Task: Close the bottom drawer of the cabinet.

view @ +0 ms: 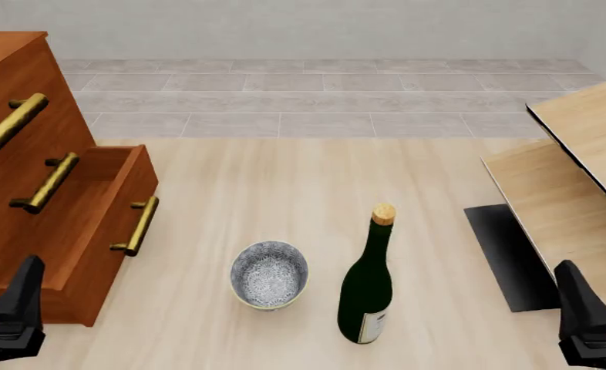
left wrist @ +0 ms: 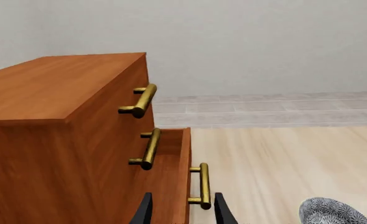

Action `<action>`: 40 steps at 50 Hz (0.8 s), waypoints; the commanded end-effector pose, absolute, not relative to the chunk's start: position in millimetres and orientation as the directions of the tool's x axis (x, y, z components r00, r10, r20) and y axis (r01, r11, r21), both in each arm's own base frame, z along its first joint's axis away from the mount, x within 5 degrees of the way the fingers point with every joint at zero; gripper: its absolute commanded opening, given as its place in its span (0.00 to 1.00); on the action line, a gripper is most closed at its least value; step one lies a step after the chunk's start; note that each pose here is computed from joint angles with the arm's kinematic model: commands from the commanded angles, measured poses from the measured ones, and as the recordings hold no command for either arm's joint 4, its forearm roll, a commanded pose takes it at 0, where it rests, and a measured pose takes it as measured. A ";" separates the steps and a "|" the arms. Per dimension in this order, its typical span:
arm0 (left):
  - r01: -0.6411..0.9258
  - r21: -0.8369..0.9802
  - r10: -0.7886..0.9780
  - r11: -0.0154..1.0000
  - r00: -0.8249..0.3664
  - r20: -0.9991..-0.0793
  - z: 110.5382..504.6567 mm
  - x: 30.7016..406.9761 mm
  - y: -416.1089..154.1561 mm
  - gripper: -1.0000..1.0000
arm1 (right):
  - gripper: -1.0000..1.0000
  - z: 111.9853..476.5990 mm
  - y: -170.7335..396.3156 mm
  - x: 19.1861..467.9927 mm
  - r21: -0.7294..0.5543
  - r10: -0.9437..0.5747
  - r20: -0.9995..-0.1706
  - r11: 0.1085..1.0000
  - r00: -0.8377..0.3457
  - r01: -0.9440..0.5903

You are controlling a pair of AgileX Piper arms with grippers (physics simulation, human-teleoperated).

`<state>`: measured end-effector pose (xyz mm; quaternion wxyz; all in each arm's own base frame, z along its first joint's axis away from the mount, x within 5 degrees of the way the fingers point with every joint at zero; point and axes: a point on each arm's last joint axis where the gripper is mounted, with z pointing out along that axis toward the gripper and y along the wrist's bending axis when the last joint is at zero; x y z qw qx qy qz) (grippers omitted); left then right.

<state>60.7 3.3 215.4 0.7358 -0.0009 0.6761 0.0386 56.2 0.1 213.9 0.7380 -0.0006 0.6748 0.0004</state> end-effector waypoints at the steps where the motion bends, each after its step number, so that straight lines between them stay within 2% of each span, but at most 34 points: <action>1: 0.007 0.001 0.001 1.000 0.087 -0.996 215.0 56.1 -0.4 1.00 | 1.00 214.4 0.2 56.5 -0.002 -0.002 -0.996 1.000 0.086 -0.004; 28: 0.045 0.012 0.007 0.999 0.095 -0.995 218.9 55.2 -2.5 1.00 | 1.00 214.1 0.5 56.6 -0.007 -0.006 -0.997 1.000 0.083 -0.008; 40: 0.228 0.038 0.023 0.973 0.066 -0.998 220.0 53.2 -12.6 1.00 | 1.00 214.0 0.5 56.6 -0.009 -0.009 -0.996 1.000 0.083 -0.009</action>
